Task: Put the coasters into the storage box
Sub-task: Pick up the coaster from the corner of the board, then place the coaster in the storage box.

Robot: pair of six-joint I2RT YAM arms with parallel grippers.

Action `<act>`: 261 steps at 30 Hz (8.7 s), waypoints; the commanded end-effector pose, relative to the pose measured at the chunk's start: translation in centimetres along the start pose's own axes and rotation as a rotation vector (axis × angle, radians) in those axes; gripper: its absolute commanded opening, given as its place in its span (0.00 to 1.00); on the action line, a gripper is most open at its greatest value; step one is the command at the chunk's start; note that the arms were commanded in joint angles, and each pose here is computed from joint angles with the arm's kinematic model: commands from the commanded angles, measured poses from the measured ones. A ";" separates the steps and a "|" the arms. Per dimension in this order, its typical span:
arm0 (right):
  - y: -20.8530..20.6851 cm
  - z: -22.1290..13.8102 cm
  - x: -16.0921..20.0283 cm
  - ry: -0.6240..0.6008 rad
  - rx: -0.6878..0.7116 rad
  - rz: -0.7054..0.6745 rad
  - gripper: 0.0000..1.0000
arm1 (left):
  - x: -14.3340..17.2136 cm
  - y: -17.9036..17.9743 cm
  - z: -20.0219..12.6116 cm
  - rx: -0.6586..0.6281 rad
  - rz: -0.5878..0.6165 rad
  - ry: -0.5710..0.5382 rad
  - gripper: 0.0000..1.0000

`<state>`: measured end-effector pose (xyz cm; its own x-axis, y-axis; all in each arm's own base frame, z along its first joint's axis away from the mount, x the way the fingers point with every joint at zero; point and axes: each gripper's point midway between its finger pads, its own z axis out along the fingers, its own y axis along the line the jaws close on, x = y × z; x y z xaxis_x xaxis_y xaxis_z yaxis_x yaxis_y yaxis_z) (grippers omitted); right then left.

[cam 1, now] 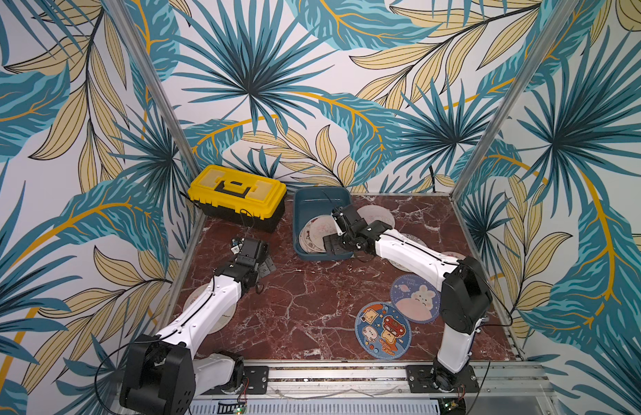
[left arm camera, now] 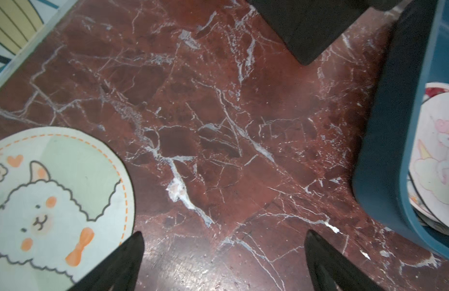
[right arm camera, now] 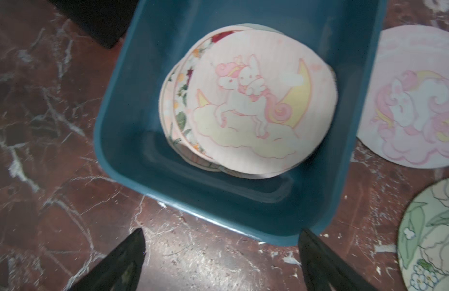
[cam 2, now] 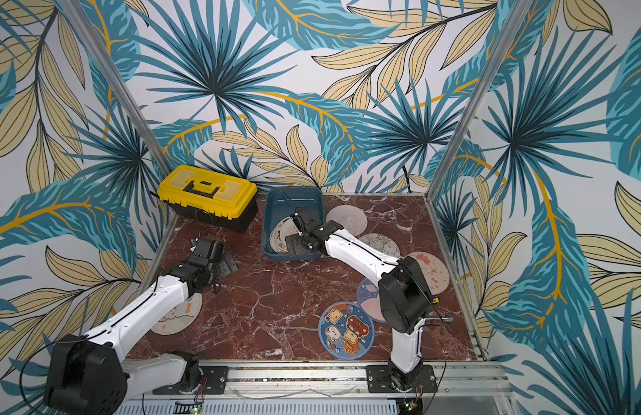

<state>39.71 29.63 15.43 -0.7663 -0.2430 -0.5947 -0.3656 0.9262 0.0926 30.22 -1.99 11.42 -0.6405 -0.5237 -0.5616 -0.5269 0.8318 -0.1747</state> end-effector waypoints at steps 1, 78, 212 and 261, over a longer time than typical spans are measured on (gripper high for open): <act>2.9 -0.6 -0.8 -0.021 -0.109 -0.064 0.94 | 0.8 2.3 0.0 -0.062 -0.041 0.009 0.99; 11.1 3.2 2.9 0.050 -0.348 -0.162 0.94 | 9.3 13.1 6.8 -0.372 -0.269 0.470 0.01; 2.2 2.1 -10.8 -0.173 -0.036 -0.068 0.00 | -1.4 -15.9 -6.1 0.710 0.233 0.016 0.99; -4.9 9.8 -3.2 0.013 0.103 0.136 0.21 | 0.8 -17.8 -4.8 0.685 0.324 0.030 0.99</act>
<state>50.10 29.06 8.23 -0.8051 -0.1155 -0.5818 -0.2061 0.9742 0.0918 35.79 -17.92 17.12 -0.7468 -0.2420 -0.6194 0.1236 0.8647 -0.4868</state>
